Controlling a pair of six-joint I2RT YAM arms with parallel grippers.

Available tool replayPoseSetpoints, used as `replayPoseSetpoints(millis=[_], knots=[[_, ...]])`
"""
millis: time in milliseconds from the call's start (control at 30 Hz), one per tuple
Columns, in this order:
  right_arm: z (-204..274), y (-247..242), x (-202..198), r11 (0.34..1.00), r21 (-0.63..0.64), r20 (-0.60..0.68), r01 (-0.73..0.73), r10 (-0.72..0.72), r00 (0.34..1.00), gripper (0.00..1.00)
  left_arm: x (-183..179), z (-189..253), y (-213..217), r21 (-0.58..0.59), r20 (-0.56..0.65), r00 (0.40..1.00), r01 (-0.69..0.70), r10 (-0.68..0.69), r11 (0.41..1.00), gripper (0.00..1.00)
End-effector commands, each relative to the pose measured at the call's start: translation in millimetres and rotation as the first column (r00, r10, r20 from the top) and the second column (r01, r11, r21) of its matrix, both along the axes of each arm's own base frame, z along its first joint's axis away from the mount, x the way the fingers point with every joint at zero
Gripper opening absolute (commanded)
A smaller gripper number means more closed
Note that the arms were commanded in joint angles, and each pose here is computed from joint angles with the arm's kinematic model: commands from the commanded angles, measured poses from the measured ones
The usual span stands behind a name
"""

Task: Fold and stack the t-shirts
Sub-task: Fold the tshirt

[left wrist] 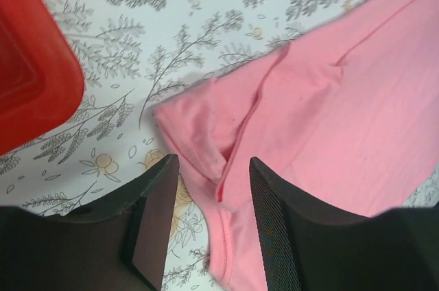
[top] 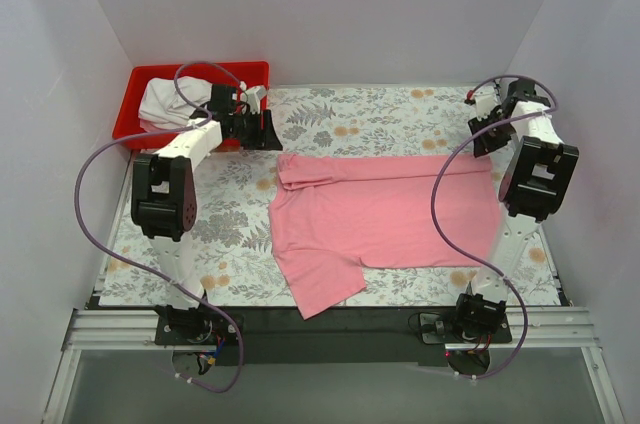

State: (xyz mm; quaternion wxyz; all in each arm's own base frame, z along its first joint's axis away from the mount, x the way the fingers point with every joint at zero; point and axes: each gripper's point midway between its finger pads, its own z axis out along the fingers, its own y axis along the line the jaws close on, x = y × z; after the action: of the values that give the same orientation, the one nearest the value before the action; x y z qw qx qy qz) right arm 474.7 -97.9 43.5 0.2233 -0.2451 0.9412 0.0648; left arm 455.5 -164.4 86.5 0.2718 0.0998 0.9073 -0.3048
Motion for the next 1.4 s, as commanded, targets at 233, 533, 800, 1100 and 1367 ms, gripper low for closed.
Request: replayPoseSetpoints(millis=[233,533,800,1100,1367], knots=[[3,0,-28,0.997,-0.040,-0.058,-0.066,0.064,0.996,0.34,-23,39,-41,0.016,0.074,0.975,0.207,-0.207,0.978,0.45],[-9,0,-49,0.996,-0.045,-0.116,-0.081,0.075,0.990,0.32,-25,4,-64,0.153,0.025,0.963,0.261,-0.268,0.953,0.46],[-2,-2,-53,0.993,-0.066,-0.110,-0.096,0.089,0.990,0.32,-33,-18,-66,0.217,-0.024,0.960,0.276,-0.277,0.937,0.46],[11,-4,-42,0.994,-0.065,-0.069,-0.085,0.081,0.994,0.34,-38,-20,-67,0.218,-0.032,0.956,0.291,-0.291,0.931,0.40],[15,-4,-35,0.995,-0.056,-0.055,-0.077,0.074,0.996,0.39,-31,-25,-68,0.244,-0.037,0.958,0.283,-0.283,0.928,0.44]])
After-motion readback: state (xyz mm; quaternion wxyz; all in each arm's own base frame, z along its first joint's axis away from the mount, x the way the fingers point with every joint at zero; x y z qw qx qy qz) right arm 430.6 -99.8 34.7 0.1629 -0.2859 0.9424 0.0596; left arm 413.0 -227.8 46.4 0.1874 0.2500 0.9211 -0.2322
